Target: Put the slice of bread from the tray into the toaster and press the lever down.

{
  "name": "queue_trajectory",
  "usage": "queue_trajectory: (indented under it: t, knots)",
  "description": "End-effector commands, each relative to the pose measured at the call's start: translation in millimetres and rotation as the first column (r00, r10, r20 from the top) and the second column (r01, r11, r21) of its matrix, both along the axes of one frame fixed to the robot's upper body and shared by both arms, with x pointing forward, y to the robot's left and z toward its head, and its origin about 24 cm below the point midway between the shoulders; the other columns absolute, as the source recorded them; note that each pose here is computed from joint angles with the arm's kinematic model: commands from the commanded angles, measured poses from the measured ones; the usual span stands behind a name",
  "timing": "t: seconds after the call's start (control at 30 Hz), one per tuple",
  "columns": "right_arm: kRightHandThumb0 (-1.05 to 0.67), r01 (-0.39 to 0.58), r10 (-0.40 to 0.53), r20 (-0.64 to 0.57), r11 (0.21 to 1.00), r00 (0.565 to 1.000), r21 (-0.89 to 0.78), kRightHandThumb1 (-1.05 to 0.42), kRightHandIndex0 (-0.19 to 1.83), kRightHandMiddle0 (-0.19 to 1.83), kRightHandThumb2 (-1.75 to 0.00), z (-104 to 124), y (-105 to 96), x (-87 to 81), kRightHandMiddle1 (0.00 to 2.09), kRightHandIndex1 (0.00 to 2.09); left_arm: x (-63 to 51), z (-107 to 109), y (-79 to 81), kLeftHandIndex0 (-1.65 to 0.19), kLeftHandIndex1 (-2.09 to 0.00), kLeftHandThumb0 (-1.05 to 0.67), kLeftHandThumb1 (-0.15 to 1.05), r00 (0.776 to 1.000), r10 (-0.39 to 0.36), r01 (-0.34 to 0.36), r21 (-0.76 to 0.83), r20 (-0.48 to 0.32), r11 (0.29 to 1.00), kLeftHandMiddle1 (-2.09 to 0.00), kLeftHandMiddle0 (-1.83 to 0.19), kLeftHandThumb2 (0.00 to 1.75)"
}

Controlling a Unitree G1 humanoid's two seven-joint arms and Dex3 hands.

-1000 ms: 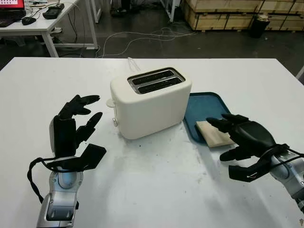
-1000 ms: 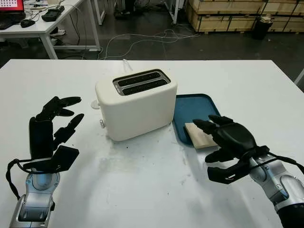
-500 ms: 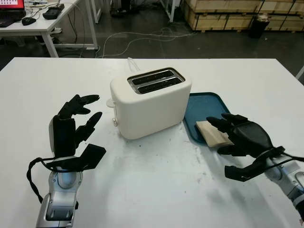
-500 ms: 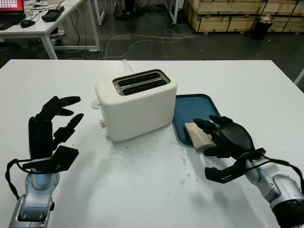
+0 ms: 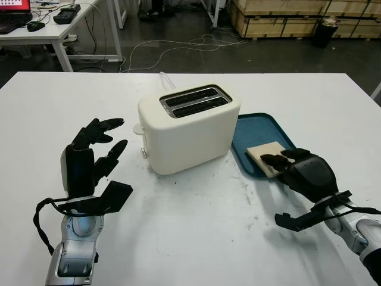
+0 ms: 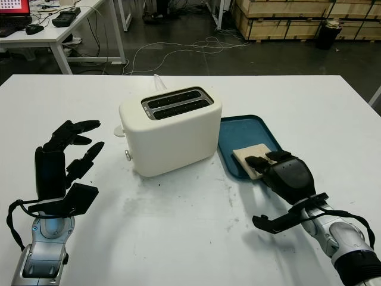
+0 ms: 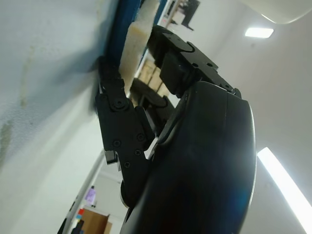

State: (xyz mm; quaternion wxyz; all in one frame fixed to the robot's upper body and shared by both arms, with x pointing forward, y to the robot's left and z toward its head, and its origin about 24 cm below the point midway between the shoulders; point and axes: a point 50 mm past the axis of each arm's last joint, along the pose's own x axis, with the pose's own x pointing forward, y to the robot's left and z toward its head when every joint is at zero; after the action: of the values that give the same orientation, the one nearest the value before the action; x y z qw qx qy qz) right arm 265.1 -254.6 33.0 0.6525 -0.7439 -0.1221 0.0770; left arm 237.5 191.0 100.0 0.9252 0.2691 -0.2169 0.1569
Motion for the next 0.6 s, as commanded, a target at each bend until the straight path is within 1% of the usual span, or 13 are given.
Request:
queue_trajectory:
  t: [0.0,0.03,0.1,0.13,0.2,0.23,0.33,0.4,0.5,0.53,0.57]
  knots:
    - [-0.32,-0.003,0.003,0.017,1.0,1.0,-0.004,-0.89,0.72,1.01,0.0,2.4,3.0,2.2,0.31,1.31,-0.6,2.6,-1.5,-0.67,-0.59,-0.24,0.92,1.0,-0.003,0.003,0.002,0.02,1.0,-1.25,-0.49,0.06]
    - [-0.34,-0.006,0.006,0.022,1.0,1.0,-0.004,-0.89,0.71,0.99,0.0,2.4,3.0,2.1,0.38,1.41,-0.5,2.6,-1.5,-0.67,-0.59,-0.24,0.92,1.0,-0.002,0.001,0.004,0.021,1.0,-1.25,-0.49,0.06]
    - [-0.38,-0.005,0.005,0.022,1.0,1.0,-0.009,-0.9,0.69,0.89,0.0,2.5,3.0,2.2,0.62,1.56,-0.4,2.7,-1.6,-0.67,-0.59,-0.25,0.92,1.0,0.0,0.0,0.005,0.021,1.0,-1.26,-0.49,0.06]
    - [-0.39,-0.006,0.006,0.023,1.0,1.0,-0.006,-0.91,0.68,0.82,0.0,2.7,3.1,2.2,0.77,1.61,-0.5,2.6,-1.7,-0.67,-0.59,-0.25,0.92,1.0,0.002,-0.002,-0.004,0.016,1.0,-1.26,-0.49,0.06]
    - [-0.41,-0.013,0.013,0.028,1.0,1.0,0.002,-0.92,0.69,0.76,-0.01,3.3,3.3,2.0,0.96,1.7,-0.6,2.6,-1.9,-0.67,-0.59,-0.25,0.92,1.0,0.002,-0.002,-0.007,0.016,1.0,-1.26,-0.49,0.06]
    - [-0.41,-0.016,0.016,0.031,1.0,0.999,0.004,-0.92,0.69,0.75,-0.01,3.4,3.3,2.0,1.0,1.71,-0.7,2.6,-2.0,-0.67,-0.59,-0.24,0.92,1.0,0.001,-0.001,-0.007,0.018,1.0,-1.26,-0.49,0.06]
    - [-0.46,-0.024,0.025,0.042,1.0,0.999,-0.007,-0.92,0.74,0.7,-0.08,3.4,3.3,2.0,1.25,1.74,-0.7,2.6,-1.9,-0.67,-0.58,-0.24,0.92,1.0,-0.002,0.002,0.0,0.021,1.0,-1.26,-0.48,0.06]
    - [-0.49,-0.03,0.031,0.054,0.999,0.998,-0.024,-0.92,0.76,0.68,-0.13,3.9,3.4,2.0,1.32,1.74,-0.6,2.5,-1.9,-0.67,-0.58,-0.24,0.92,1.0,-0.004,0.004,-0.001,0.02,1.0,-1.25,-0.48,0.06]
    - [-0.52,-0.056,0.056,0.102,0.998,0.993,-0.003,-0.92,0.84,0.63,-0.16,5.4,4.4,1.6,1.53,1.75,-0.4,2.1,-1.9,-0.67,-0.58,-0.24,0.92,1.0,-0.006,0.007,-0.006,0.02,1.0,-1.26,-0.48,0.06]
    - [-0.52,-0.064,0.063,0.115,0.998,0.991,0.007,-0.92,0.85,0.57,-0.19,5.8,4.5,1.6,1.66,1.75,-0.5,1.9,-1.8,-0.67,-0.58,-0.24,0.92,1.0,-0.006,0.007,-0.006,0.019,1.0,-1.25,-0.48,0.06]
    - [-0.52,-0.07,0.068,0.127,0.997,0.99,0.013,-0.92,0.87,0.56,-0.21,6.6,4.6,1.8,1.7,1.75,-0.5,1.7,-1.7,-0.67,-0.58,-0.24,0.92,1.0,-0.006,0.006,-0.004,0.019,1.0,-1.25,-0.48,0.06]
